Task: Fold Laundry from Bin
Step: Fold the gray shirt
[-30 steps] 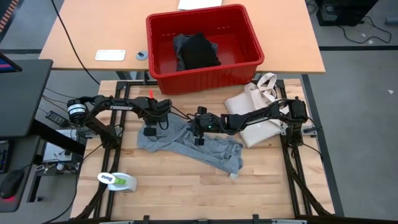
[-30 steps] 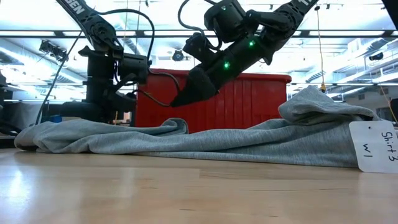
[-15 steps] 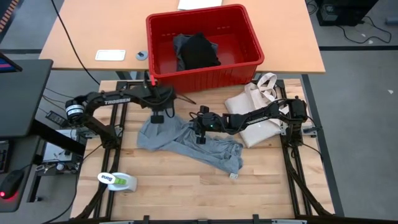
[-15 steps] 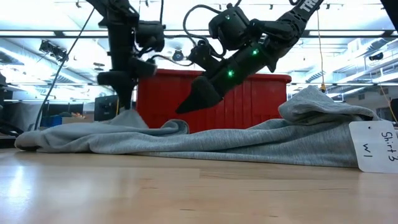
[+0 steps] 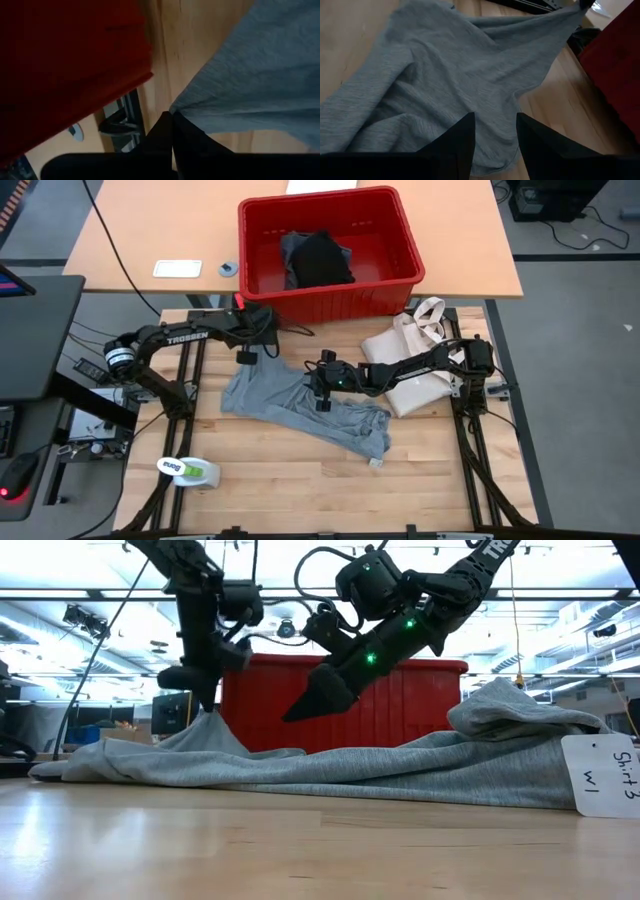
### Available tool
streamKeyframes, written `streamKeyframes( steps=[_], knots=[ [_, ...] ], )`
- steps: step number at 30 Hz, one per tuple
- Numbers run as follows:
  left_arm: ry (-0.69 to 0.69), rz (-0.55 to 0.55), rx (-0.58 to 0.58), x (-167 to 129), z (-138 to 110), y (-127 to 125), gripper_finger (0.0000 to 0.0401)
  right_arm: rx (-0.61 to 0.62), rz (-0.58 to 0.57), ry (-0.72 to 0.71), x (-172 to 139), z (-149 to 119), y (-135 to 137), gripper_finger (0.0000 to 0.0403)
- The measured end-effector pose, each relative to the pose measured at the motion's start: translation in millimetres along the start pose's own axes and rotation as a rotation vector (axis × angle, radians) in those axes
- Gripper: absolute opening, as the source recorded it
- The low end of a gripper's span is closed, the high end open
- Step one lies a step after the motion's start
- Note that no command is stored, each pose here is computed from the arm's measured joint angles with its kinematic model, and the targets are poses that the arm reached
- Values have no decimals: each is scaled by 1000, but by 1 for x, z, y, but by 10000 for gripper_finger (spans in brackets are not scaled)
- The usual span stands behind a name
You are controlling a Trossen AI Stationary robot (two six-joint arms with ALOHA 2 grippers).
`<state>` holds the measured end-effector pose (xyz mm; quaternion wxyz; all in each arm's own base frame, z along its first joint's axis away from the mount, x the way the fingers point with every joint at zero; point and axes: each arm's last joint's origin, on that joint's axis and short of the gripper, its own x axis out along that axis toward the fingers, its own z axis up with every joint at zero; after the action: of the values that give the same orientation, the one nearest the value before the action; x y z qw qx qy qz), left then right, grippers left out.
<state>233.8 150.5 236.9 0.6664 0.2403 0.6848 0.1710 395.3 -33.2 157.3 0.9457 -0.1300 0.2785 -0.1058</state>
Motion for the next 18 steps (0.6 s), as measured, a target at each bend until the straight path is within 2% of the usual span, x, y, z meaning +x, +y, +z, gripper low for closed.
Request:
streamKeyframes(
  steps=[5, 9, 13, 16, 18],
  knots=[
    [11, -9, -22, 20, -11, 2, 12, 0, 0, 0, 0, 0, 0, 151],
    [-51, -26, -61, 30, -12, 1, 21, 0, 0, 0, 0, 0, 0, 151],
    [-184, -132, -74, 30, -7, 0, 78, 0, 0, 1, 0, 0, 0, 151],
    [-185, -118, -60, 28, -5, -2, 137, -1, 0, 2, 0, 0, 0, 151],
    [-122, -48, -50, 27, -5, -1, 174, -1, 1, 3, 0, 0, 0, 151]
  ],
)
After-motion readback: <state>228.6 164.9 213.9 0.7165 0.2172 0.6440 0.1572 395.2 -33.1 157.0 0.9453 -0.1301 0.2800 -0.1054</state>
